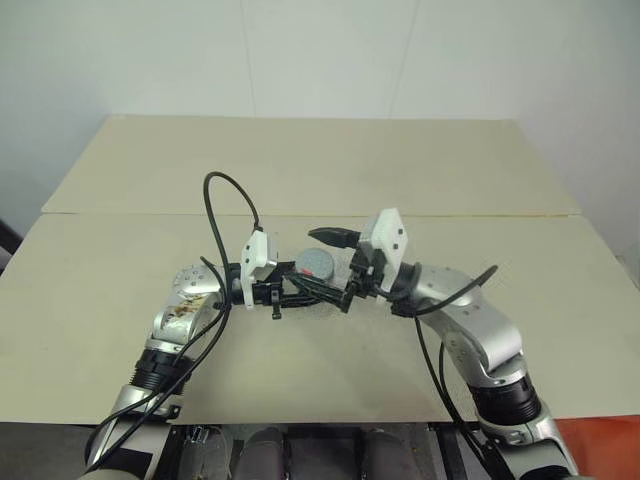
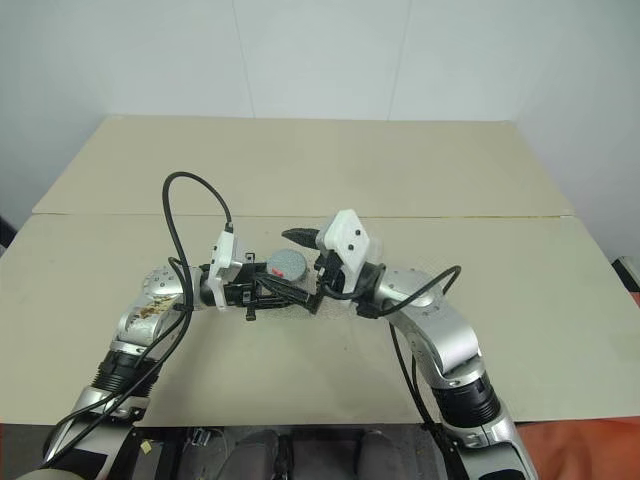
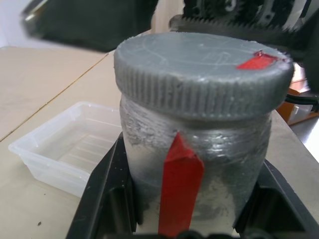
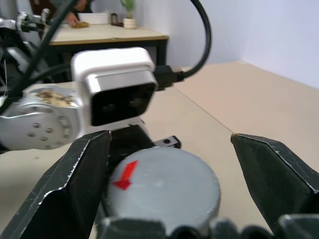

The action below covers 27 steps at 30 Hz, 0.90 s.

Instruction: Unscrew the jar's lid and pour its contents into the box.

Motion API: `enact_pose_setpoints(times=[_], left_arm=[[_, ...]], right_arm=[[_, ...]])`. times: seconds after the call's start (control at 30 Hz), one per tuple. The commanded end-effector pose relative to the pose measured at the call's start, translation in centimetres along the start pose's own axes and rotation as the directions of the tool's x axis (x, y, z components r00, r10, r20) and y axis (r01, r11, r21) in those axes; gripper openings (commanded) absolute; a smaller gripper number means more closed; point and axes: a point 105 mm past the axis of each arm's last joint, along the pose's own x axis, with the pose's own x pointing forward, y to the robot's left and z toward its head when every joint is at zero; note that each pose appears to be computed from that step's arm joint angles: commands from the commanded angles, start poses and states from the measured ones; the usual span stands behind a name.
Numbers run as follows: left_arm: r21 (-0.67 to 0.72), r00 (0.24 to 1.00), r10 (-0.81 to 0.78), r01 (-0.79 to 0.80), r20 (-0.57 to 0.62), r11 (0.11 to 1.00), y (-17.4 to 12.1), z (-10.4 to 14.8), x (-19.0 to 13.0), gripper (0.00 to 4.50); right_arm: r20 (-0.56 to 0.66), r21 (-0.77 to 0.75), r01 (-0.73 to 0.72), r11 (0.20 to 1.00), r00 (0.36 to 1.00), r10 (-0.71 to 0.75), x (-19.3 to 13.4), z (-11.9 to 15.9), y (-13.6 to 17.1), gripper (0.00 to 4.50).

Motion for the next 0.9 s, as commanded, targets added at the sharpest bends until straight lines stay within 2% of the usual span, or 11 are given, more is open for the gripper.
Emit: enact_pose_setpoints(times=[0.03, 0.3, 0.9], left_arm=[[0.025, 1.0, -0.002, 0.002, 0.02, 1.0, 0.1, 0.9, 0.0, 1.93], [0.024, 1.0, 0.006, -0.006, 0.021, 1.0, 0.1, 1.0, -0.2, 1.93], [0.022, 1.0, 0.017, -0.017, 0.016, 1.0, 0.1, 1.0, -1.0, 1.93]], right_arm=[[-0.002, -0.034, 0.06, 0.998, 0.998, -0.06, 0.3, 0.4, -1.0, 4.48], [-0.027, -0.044, 0.088, 0.995, 0.996, -0.09, -0.9, 0.0, -1.8, 4.48], [-0.05, -0.054, 0.179, 0.982, 0.982, -0.182, -5.7, 0.5, -3.5, 4.48]])
